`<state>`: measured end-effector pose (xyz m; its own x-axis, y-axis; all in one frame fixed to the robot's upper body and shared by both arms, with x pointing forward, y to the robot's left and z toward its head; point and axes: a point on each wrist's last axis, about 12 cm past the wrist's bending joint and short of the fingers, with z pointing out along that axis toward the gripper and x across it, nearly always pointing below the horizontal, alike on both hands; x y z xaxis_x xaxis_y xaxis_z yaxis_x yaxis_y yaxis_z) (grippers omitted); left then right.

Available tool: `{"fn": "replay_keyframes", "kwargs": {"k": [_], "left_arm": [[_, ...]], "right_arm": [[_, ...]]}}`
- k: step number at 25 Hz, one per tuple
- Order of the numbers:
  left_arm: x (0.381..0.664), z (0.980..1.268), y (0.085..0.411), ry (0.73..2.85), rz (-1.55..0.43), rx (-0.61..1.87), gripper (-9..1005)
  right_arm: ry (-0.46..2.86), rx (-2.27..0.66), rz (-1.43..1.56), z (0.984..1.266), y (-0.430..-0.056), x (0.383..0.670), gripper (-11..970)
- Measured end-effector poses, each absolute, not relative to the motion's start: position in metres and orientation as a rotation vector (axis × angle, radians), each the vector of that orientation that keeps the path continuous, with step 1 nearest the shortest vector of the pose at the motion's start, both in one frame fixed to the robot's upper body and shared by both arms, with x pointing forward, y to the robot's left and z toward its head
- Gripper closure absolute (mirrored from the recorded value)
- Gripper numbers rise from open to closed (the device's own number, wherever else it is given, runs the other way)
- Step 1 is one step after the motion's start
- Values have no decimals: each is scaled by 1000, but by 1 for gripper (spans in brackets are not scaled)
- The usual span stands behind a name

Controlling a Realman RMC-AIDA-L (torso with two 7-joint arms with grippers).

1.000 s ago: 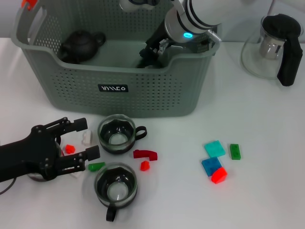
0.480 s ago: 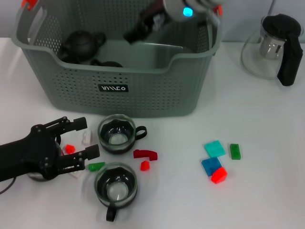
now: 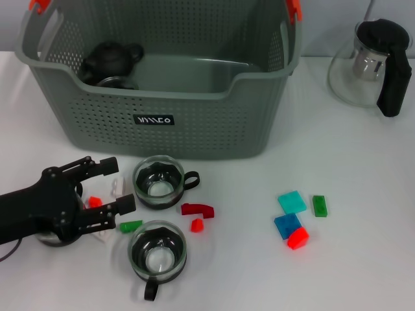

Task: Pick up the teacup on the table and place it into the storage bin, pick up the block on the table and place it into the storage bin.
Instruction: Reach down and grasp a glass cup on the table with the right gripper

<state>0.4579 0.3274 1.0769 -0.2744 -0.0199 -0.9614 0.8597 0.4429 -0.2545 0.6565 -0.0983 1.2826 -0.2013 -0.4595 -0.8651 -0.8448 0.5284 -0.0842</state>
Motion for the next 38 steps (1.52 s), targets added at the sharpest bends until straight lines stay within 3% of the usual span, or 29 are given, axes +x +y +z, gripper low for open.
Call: {"fn": "replay_keyframes", "kwargs": {"k": [8,18,23,28,38], "left_arm": [[459,1078,327,1615,-1028,753,155],[463,1080,326,1608,-1023,761,155],[464,1081,326,1609,-1025,760,155],[464,1081,326,1612,-1028,758,156],[447,1076,341,1673,-999,712,156]], "right_arm": [[1561,-1033,791,1275,-164,611,212],[1236,-884,976,1175,-276,527,211],[1341,-947,1028,1139,-288,500,212],[1484,-970,1043,1111,-291,491,212],[1644,-1281,1157,1121,-247,522,212]]}}
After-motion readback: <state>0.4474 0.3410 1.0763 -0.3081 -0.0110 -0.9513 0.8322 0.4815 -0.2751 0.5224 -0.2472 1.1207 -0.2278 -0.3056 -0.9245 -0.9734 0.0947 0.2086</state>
